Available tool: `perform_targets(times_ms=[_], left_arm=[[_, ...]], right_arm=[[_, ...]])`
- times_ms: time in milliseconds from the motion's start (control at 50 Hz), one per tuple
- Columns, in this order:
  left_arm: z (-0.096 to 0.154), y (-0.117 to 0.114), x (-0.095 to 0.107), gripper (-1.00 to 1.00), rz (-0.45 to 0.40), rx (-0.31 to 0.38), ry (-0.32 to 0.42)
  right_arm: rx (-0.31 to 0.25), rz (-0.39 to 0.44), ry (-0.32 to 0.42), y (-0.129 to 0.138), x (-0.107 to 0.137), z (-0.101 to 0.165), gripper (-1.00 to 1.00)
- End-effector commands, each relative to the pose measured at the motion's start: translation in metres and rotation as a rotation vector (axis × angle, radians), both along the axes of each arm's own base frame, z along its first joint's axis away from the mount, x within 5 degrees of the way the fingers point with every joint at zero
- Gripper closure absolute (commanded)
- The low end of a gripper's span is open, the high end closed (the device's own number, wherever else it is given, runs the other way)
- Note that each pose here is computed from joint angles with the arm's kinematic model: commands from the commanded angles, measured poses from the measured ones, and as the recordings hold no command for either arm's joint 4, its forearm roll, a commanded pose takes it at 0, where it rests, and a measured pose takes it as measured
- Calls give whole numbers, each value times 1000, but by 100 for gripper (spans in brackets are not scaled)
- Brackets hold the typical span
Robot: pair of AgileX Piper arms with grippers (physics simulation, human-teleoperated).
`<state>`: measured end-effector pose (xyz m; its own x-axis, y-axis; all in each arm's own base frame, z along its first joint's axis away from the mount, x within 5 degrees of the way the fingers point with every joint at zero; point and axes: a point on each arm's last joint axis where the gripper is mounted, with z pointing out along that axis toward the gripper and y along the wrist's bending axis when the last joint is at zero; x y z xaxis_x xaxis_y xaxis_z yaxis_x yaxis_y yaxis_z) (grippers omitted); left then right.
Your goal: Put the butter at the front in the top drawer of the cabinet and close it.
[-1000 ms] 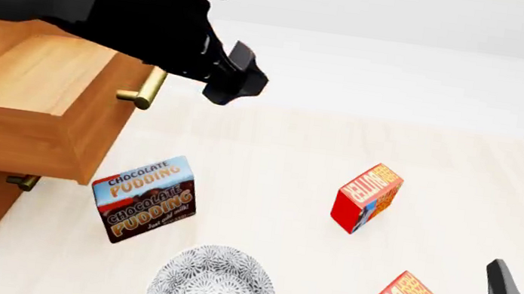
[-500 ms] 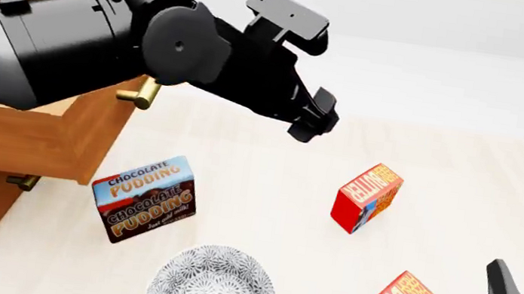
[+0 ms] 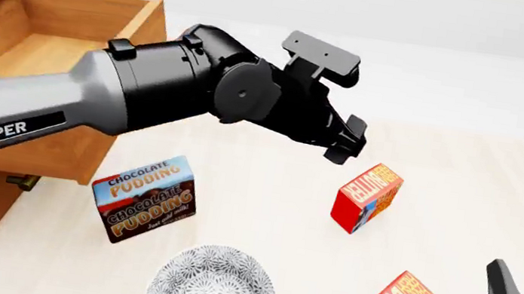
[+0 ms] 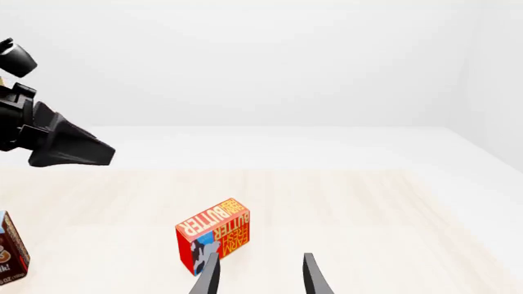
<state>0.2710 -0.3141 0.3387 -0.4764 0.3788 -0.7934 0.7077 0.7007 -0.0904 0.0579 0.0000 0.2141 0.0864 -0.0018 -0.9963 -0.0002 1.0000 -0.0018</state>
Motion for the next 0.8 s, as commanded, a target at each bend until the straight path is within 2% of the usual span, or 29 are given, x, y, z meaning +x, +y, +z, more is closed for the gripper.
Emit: perform_targets(times_ms=[20, 200, 800], left_arm=[[-20, -17, 8, -100, 12, -10, 30], [-43, -27, 13, -100, 22, -8, 60], [-80, -39, 34, -100, 29, 68, 103]], right_arm=[[1, 0, 0, 0, 0, 0, -100], [0, 0, 0, 0, 0, 0, -100], [0, 0, 0, 0, 0, 0, -100]])
